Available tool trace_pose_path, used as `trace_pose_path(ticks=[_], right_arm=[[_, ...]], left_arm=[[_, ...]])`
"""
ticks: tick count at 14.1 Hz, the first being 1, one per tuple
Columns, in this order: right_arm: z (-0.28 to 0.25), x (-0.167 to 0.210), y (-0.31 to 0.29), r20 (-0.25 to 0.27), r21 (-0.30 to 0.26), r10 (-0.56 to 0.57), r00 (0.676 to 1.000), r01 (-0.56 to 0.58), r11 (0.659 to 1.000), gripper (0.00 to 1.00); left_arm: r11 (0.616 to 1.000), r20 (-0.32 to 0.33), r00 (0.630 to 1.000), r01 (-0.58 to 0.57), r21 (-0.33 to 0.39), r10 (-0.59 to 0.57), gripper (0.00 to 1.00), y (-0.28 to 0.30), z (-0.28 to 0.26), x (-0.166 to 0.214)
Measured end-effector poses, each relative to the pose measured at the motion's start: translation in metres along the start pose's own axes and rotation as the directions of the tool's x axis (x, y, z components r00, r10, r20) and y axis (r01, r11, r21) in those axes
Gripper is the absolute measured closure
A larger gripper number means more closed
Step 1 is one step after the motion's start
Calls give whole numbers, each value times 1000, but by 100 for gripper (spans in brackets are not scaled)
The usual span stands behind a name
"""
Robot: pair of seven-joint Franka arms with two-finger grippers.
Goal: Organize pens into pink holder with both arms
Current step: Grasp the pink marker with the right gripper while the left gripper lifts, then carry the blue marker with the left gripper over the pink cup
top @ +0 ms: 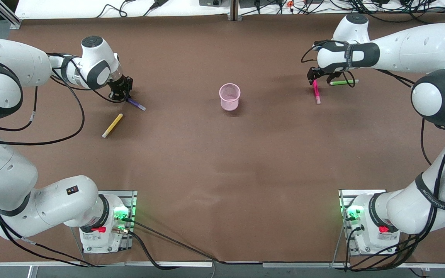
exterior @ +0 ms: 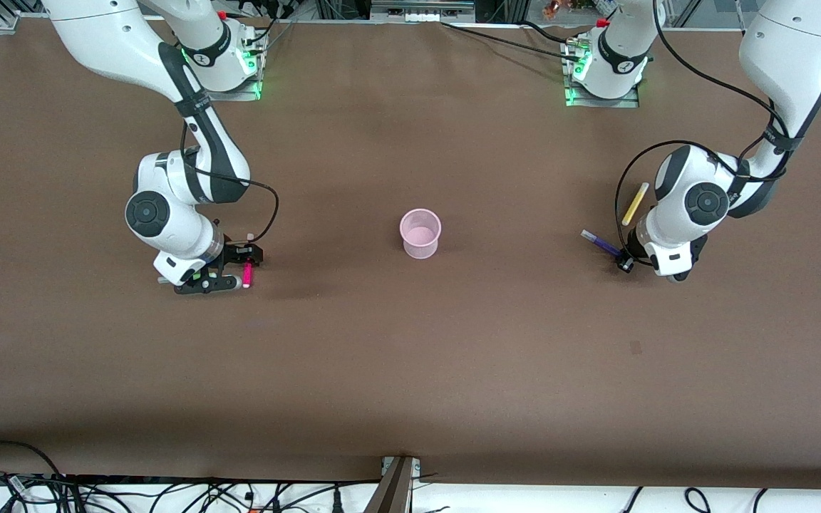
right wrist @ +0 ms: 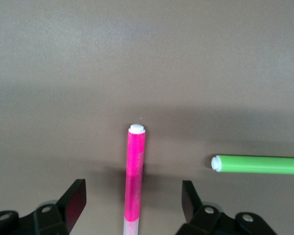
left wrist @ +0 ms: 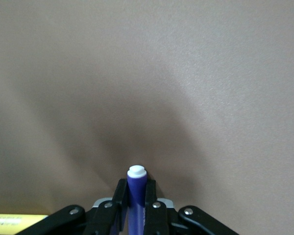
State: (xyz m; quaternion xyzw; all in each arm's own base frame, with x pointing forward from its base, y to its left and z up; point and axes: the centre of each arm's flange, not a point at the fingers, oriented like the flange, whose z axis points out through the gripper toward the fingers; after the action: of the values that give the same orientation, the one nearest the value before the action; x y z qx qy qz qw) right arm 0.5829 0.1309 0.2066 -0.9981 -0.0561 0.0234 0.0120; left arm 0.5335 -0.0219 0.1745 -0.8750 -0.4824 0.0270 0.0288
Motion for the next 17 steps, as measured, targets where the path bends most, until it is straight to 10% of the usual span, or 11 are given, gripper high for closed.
trace_pose_path(ticks=[8,17], right_arm=[[14,1,1,-4,-3,2,1000,-2,1000,49],[17,1,1,0,-4,3,1000,-3,1000,59]], left_arm=[[993,-85,992,-95,-74,89,82,85,-121,-35],[943,-104,972,-228,-243,209,82,154,-210,-218]])
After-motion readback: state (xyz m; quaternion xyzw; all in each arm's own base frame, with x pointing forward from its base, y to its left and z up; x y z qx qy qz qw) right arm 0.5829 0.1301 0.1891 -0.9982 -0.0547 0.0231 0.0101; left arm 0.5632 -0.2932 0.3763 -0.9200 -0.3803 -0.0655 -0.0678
